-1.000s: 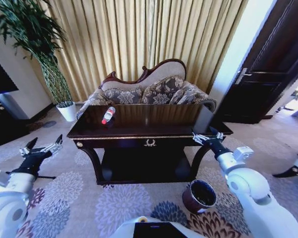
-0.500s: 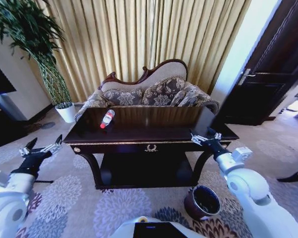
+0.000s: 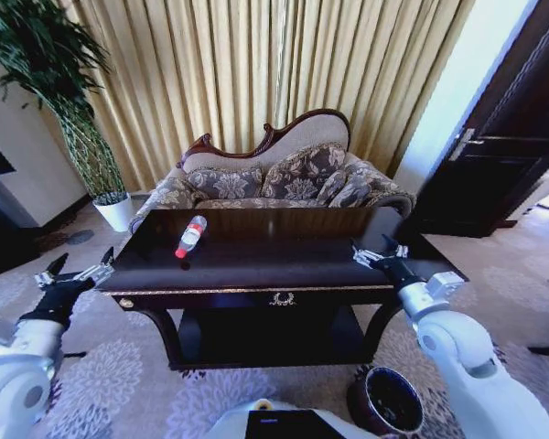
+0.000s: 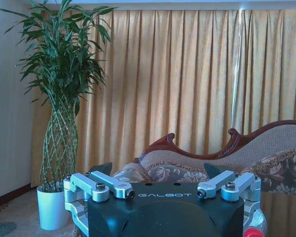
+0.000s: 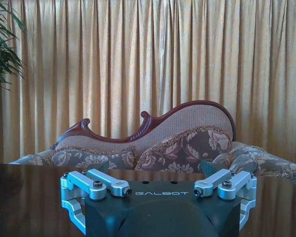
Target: Move to the front of the table and place the trash on the table into the trash bin.
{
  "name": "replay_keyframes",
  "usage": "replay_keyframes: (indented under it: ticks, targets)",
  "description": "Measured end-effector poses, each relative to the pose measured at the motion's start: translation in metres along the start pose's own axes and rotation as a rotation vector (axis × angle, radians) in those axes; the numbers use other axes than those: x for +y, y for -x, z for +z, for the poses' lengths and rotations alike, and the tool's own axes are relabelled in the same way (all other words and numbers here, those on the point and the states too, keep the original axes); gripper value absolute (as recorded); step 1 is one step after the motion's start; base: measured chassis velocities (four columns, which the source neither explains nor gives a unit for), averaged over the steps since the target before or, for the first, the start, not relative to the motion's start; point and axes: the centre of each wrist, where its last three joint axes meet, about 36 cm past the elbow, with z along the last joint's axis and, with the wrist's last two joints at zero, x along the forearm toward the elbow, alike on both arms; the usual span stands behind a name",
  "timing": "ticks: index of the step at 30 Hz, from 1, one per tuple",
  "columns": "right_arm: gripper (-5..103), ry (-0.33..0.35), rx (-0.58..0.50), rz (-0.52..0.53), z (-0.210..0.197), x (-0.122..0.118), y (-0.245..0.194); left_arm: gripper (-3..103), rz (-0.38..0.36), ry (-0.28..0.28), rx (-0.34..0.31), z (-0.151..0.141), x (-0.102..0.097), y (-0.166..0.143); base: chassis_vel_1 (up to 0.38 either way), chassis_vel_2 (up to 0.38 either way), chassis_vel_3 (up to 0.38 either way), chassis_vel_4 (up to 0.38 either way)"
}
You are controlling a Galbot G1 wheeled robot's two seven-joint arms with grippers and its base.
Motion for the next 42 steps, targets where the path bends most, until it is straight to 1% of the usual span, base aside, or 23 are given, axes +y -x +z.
replay_keyframes:
  ticks: [6, 12, 15, 17, 19, 20, 21, 22, 24, 25, 26, 29, 31, 32, 33, 34, 37, 39, 40, 41, 42]
  targets:
    - [100, 0.003, 0.005, 0.007, 0.003, -0.001, 0.001, 100, -0.010, 0.001, -0.003, -0.001, 0.001, 0.002, 0.000, 0.000, 0.000, 0.000]
    - [100, 0.007, 0.014, 0.013, 0.006, -0.002, 0.001, 100, -0.009, -0.008, -0.001, -0.009, -0.002, 0.013, 0.000, 0.000, 0.000, 0.000]
    - [100, 0.010, 0.023, 0.018, 0.009, -0.004, 0.001, 100, 0.027, -0.010, 0.006, -0.019, -0.007, 0.033, 0.000, 0.000, 0.000, 0.000]
    - [100, 0.010, 0.025, 0.019, 0.010, -0.004, 0.001, 100, 0.035, -0.007, 0.007, -0.020, -0.009, 0.038, 0.000, 0.000, 0.000, 0.000]
    - [100, 0.010, 0.030, 0.021, 0.011, -0.004, 0.001, 100, 0.060, 0.002, 0.020, -0.023, -0.011, 0.056, 0.000, 0.000, 0.000, 0.000]
    - [100, 0.010, 0.030, 0.021, 0.011, -0.004, 0.001, 100, 0.060, 0.002, 0.020, -0.023, -0.011, 0.056, 0.000, 0.000, 0.000, 0.000]
    - [100, 0.010, 0.033, 0.023, 0.013, -0.005, 0.002, 100, 0.077, -0.004, 0.039, -0.024, -0.013, 0.068, 0.000, 0.000, 0.000, 0.000]
    - [100, 0.010, 0.033, 0.023, 0.013, -0.005, 0.002, 100, 0.077, -0.004, 0.039, -0.024, -0.013, 0.068, 0.000, 0.000, 0.000, 0.000]
    - [100, 0.009, 0.039, 0.028, 0.015, -0.006, 0.002, 100, 0.072, -0.022, 0.086, -0.023, -0.018, 0.083, 0.000, 0.000, 0.000, 0.000]
    - [100, 0.007, 0.042, 0.032, 0.016, -0.006, 0.002, 100, 0.068, -0.020, 0.105, -0.020, -0.019, 0.092, 0.000, 0.000, 0.000, 0.000]
    - [100, 0.007, 0.042, 0.032, 0.016, -0.006, 0.002, 100, 0.068, -0.020, 0.105, -0.020, -0.019, 0.092, 0.000, 0.000, 0.000, 0.000]
    - [100, 0.002, 0.048, 0.042, 0.020, -0.008, 0.003, 100, 0.064, -0.020, 0.158, -0.011, -0.019, 0.117, 0.000, 0.000, 0.000, 0.000]
    - [100, 0.000, 0.050, 0.043, 0.021, -0.009, 0.003, 100, 0.066, -0.020, 0.169, -0.009, -0.019, 0.122, 0.000, 0.000, 0.000, 0.000]
    - [100, -0.002, 0.052, 0.045, 0.021, -0.009, 0.003, 100, 0.069, -0.020, 0.177, -0.009, -0.019, 0.126, 0.000, 0.000, 0.000, 0.000]
    - [100, -0.006, 0.055, 0.047, 0.023, -0.010, 0.004, 100, 0.083, -0.024, 0.205, -0.008, -0.018, 0.135, 0.000, 0.000, 0.000, 0.000]
    - [100, -0.006, 0.055, 0.047, 0.023, -0.010, 0.004, 100, 0.083, -0.024, 0.205, -0.008, -0.018, 0.135, 0.000, 0.000, 0.000, 0.000]
    - [100, -0.015, 0.061, 0.051, 0.025, -0.010, 0.005, 100, 0.111, -0.040, 0.264, -0.002, -0.019, 0.155, 0.000, 0.000, 0.000, 0.000]
    - [100, -0.016, 0.062, 0.051, 0.026, -0.010, 0.005, 100, 0.116, -0.038, 0.272, -0.001, -0.020, 0.160, 0.000, 0.000, 0.000, 0.000]
    - [100, -0.018, 0.063, 0.052, 0.027, -0.010, 0.006, 100, 0.123, -0.036, 0.276, 0.001, -0.022, 0.163, 0.000, 0.000, 0.000, 0.000]
    - [100, -0.019, 0.065, 0.052, 0.027, -0.010, 0.006, 100, 0.142, -0.028, 0.278, 0.002, -0.029, 0.169, 0.000, 0.000, 0.000, 0.000]
    - [100, -0.019, 0.065, 0.052, 0.027, -0.010, 0.006, 100, 0.142, -0.028, 0.278, 0.002, -0.029, 0.169, 0.000, 0.000, 0.000, 0.000]
